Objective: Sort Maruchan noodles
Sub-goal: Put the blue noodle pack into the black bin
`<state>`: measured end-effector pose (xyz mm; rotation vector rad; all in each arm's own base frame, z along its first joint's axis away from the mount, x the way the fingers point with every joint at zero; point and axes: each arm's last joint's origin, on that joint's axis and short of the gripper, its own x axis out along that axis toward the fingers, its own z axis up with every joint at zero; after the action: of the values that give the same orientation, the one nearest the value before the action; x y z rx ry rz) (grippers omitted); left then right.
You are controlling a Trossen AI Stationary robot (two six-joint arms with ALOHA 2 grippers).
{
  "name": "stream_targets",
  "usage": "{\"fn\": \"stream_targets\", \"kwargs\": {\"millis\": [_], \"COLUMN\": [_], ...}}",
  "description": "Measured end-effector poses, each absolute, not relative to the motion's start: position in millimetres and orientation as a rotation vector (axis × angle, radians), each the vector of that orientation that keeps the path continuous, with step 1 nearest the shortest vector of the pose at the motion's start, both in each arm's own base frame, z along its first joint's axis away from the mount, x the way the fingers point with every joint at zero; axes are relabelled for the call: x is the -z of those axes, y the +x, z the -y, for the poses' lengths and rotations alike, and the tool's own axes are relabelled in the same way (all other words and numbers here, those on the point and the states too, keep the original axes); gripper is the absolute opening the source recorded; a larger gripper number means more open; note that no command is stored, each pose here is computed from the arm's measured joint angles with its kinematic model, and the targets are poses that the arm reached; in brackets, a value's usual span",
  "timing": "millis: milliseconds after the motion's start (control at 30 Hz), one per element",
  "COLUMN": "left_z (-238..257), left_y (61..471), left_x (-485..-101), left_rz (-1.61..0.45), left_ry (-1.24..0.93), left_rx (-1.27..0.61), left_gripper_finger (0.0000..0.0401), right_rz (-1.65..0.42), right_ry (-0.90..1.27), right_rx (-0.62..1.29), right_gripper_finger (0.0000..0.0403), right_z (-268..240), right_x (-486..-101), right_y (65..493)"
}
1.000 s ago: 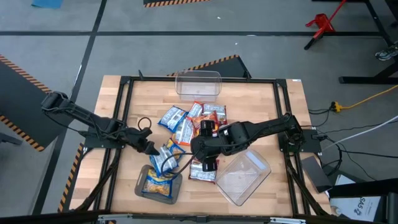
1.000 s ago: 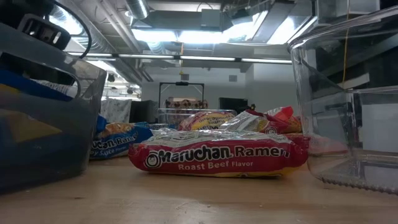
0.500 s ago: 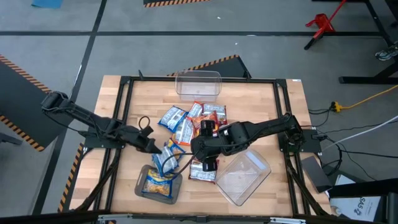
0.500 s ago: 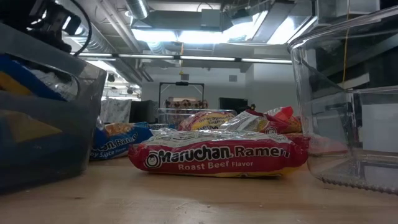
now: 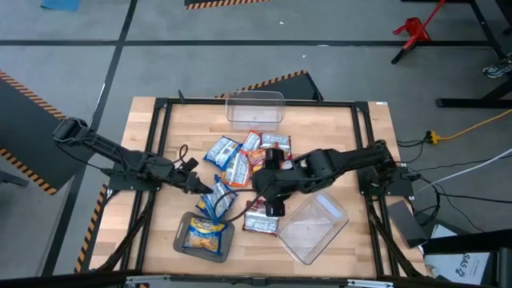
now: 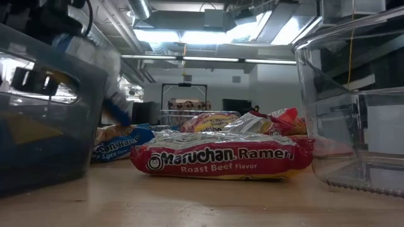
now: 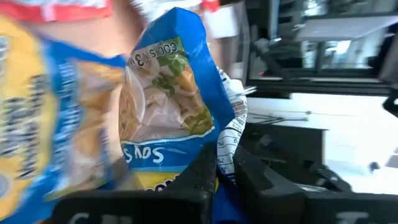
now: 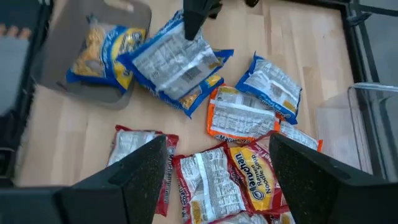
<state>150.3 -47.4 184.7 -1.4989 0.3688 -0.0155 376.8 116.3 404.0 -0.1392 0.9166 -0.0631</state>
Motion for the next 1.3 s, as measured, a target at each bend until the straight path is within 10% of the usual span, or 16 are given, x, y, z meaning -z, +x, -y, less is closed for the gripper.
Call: {"fn": "stream_targets", "kwargs": {"millis": [567,1300], "left_z": [52,103], "left_y": [153,151], "left_x": [-214,-298], "left_rz": [-0.134,-0.653], "left_ry": [-1.133,-0.594], "left_rx": [0.274,0.252], "left_gripper_finger": [0.0015,0.0015], "right_rz": [-0.818,-0.824], "right_ry": [0.004,0.042], "right_rx": [0.101,0.119], "right_gripper_finger": [0.0269,0.0269], "right_z": [-106,-106], "right_x": [-440,-439], "right_y": [347,346]}}
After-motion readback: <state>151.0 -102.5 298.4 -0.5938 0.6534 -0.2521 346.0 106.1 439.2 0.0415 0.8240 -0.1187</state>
